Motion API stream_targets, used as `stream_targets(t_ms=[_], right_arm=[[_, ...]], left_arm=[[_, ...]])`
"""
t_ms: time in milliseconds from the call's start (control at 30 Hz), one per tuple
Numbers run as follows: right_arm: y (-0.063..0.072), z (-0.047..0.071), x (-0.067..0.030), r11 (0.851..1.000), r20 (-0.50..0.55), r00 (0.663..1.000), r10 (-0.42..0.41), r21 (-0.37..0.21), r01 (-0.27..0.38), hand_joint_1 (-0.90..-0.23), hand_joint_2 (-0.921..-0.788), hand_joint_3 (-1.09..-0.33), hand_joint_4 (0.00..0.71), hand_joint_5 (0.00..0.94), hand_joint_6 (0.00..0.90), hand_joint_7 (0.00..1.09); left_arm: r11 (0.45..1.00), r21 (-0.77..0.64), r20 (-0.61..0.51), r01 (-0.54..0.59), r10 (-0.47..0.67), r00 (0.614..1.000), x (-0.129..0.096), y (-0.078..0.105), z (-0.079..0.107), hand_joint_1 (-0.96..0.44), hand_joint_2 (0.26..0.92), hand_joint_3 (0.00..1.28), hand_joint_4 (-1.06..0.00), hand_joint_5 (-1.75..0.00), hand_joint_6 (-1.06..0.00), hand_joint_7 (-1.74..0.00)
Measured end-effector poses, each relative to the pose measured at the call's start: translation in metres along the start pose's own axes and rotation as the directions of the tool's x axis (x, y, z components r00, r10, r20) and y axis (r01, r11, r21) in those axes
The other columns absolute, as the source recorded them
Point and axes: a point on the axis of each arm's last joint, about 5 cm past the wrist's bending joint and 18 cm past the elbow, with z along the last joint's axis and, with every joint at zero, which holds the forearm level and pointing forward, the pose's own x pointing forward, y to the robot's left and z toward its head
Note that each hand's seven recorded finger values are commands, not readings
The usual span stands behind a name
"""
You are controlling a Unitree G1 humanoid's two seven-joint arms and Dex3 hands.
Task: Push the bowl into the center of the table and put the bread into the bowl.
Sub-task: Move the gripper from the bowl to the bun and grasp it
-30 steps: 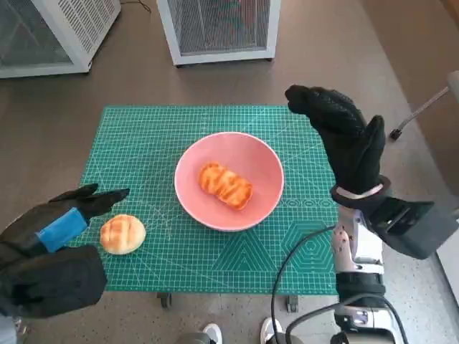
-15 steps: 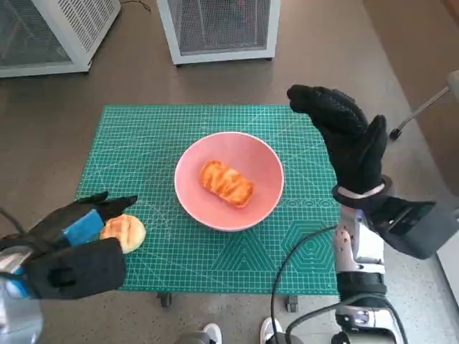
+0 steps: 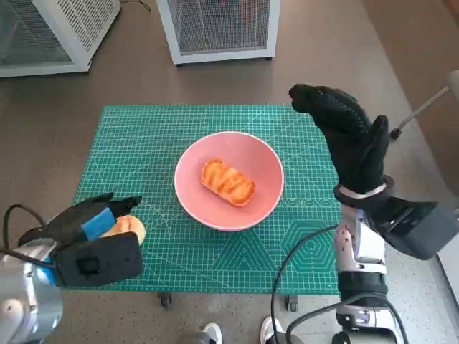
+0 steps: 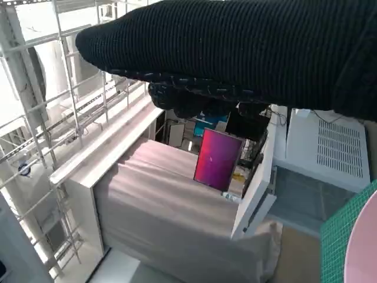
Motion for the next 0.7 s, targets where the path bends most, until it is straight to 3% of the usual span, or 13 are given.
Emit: stream_targets(t_ms=[533,700], right_arm=[[0.000,0.000,0.0001,1.000,-0.002,1.000,0.005,0.004,-0.005,-0.683,-0.921,-0.787,0.210,0.001,0.123,0.36],[0.000,0.000,0.0002,1.000,-0.003,1.000,0.006,0.005,-0.006,-0.681,-0.921,-0.786,0.209,0.000,0.121,0.36]], left_arm=[[0.999,0.032,-0.043,0.021,-0.020,0.999,0.026,-0.015,-0.004,-0.02,0.758,0.02,-0.26,-0.02,-0.38,-0.03],[0.999,0.037,-0.050,0.018,-0.016,0.999,0.031,-0.018,-0.004,0.01,0.802,0.03,-0.42,-0.04,-0.53,-0.05]])
